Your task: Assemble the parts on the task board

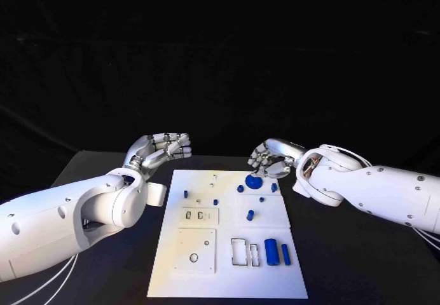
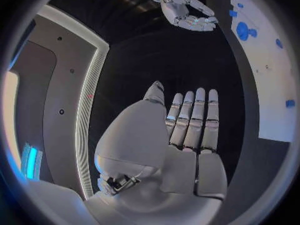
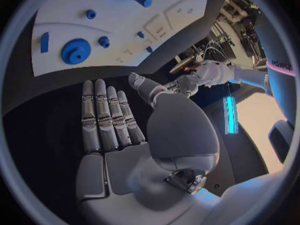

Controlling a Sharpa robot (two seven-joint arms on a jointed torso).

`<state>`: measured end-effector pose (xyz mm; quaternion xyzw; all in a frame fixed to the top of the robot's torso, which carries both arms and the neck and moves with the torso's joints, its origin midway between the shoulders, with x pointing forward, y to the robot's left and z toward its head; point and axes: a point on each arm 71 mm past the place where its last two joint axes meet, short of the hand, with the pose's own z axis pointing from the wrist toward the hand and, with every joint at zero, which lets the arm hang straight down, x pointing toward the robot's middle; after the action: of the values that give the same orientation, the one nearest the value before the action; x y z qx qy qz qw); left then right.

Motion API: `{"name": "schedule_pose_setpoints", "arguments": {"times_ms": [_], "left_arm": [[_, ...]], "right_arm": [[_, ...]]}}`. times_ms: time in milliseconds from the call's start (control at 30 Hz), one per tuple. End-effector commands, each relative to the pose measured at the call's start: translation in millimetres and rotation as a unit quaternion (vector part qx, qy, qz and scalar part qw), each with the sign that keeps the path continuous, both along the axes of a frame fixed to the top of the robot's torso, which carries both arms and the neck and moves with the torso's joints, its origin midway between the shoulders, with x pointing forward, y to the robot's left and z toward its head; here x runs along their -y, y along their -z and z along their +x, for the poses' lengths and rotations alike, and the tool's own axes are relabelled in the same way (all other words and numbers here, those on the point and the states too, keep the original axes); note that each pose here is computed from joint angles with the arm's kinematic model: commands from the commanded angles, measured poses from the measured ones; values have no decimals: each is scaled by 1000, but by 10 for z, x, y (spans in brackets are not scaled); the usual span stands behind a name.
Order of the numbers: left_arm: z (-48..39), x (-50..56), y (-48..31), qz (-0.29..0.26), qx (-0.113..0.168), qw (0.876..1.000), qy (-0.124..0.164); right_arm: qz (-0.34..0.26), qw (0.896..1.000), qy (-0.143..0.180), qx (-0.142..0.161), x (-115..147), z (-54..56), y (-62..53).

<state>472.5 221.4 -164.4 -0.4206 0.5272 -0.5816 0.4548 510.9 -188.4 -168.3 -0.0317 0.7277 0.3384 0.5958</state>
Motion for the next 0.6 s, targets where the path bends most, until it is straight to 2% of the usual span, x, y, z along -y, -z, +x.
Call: {"name": "schedule_pose_setpoints", "arguments": {"times_ms": [33, 333, 600], "left_arm": [[-73, 58, -73, -8, 13, 999, 37], [-234, 113, -157, -29, 7, 998, 63], [-298, 162, -199, -40, 4, 996, 75]], "right_arm": [[-104, 993, -13, 49, -43, -12, -11], [-155, 985, -26, 72, -169, -20, 5], [-168, 982, -33, 73, -261, -19, 66]]}}
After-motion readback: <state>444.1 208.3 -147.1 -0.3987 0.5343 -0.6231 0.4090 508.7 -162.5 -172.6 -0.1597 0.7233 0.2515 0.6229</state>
